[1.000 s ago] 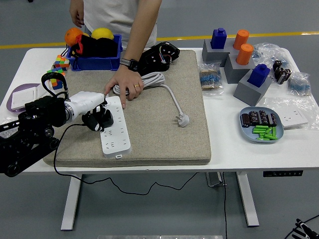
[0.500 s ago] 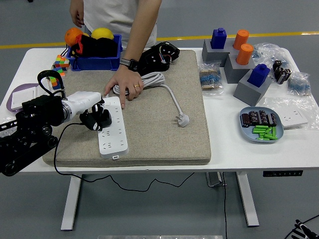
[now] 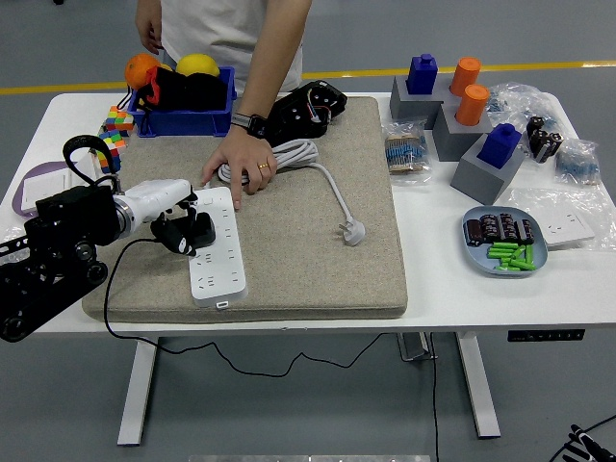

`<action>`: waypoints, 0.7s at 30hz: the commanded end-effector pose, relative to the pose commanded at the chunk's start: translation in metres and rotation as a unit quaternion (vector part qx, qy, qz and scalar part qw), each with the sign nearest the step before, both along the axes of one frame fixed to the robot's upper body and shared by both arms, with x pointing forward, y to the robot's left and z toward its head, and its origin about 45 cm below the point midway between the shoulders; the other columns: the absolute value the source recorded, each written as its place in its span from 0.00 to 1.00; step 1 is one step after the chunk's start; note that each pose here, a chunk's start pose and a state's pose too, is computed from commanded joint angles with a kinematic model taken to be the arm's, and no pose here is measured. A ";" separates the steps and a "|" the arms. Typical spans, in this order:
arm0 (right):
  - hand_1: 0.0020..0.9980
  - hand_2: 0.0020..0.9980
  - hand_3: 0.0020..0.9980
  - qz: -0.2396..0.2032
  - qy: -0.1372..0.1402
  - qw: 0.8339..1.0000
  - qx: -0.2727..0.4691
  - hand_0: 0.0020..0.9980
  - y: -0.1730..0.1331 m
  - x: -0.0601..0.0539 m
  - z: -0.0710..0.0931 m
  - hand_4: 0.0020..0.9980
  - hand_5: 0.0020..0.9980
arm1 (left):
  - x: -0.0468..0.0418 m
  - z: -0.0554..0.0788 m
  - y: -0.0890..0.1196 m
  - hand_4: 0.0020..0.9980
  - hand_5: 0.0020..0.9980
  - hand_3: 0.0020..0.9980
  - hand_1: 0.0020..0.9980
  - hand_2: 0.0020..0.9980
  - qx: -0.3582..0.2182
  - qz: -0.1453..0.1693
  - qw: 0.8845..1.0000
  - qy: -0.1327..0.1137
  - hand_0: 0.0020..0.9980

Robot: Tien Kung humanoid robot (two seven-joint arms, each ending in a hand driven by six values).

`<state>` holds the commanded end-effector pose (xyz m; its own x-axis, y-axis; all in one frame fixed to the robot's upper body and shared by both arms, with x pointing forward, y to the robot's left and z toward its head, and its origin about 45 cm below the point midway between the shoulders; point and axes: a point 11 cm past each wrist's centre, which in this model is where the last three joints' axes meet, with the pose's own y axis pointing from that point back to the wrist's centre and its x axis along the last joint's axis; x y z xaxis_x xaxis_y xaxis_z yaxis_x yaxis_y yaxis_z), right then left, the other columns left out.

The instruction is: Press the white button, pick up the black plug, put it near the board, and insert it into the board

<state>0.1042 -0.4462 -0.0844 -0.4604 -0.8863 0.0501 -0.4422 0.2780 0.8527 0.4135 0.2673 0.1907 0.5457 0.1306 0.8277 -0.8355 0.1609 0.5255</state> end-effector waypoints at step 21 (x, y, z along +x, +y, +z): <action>0.69 0.67 0.60 0.000 0.000 1.000 0.001 0.71 0.001 -0.001 0.000 0.74 0.45 | -0.0039 0.039 0.001 1.00 0.26 0.67 0.90 0.86 -0.071 0.020 0.996 -0.047 0.80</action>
<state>0.1036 -0.4453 -0.0849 -0.4599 -0.8866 0.0493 -0.4418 0.2766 0.8534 0.4096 0.2682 0.2297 0.4580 0.2694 0.8471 -0.8874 0.1938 0.4182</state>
